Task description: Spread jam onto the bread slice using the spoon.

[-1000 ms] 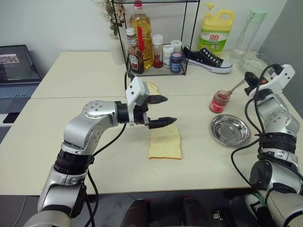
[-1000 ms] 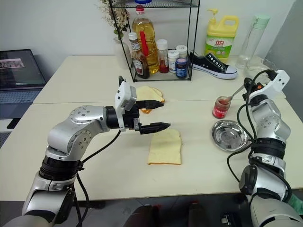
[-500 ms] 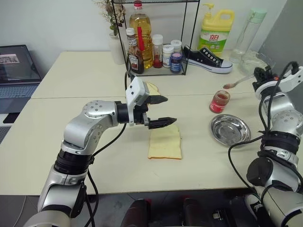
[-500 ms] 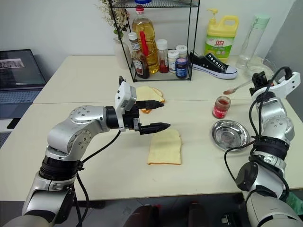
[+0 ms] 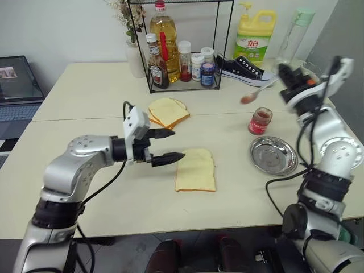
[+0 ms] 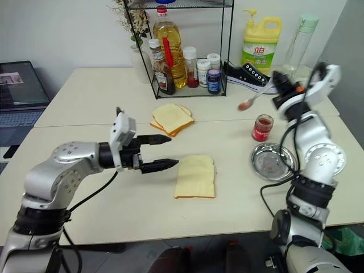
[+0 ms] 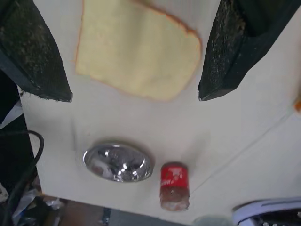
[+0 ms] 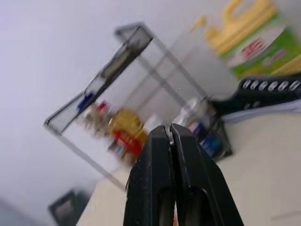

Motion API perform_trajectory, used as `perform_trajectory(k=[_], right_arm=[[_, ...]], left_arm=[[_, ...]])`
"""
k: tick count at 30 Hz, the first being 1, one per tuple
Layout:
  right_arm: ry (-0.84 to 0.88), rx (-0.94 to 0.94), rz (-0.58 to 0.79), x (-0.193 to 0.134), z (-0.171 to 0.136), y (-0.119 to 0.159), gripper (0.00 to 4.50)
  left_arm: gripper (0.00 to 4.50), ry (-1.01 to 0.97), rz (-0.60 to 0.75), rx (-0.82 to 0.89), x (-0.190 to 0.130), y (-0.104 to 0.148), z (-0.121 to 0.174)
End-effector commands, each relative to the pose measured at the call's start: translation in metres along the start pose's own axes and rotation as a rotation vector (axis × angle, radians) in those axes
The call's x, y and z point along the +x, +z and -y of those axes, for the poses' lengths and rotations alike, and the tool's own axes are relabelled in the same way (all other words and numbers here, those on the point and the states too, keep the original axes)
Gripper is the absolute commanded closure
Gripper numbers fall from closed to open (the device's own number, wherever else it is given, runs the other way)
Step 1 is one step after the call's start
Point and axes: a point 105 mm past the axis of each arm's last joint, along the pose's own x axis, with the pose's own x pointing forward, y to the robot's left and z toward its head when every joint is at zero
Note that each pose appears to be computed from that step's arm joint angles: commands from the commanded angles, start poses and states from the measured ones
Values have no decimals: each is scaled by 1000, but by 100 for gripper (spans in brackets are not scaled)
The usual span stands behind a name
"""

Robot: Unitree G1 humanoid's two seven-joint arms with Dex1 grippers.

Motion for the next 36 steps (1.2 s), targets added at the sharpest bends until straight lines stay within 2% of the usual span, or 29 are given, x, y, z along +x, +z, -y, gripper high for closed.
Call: perform_trajectory(k=[1, 6, 12, 20, 30, 36], right_arm=[[127, -54, -27, -4, -38, -13, 448], [242, -161, -172, -16, -58, -62, 448], [381, -361, -276, -31, -71, -105, 448], [603, -688, -287, -45, -85, -137, 448], [729, -833, -299, -54, -74, -163, 448], [767, -832, -276, -58, -79, -162, 448]], left_arm=[[0, 32, -1, 16, -20, 1, 7], [0, 69, -40, -55, -35, -22, 30], [0, 128, -28, -84, -32, -37, 44], [0, 154, -39, -110, -35, -46, 52], [0, 161, -34, -97, -32, -45, 52], [0, 161, -27, -93, -31, -42, 53]])
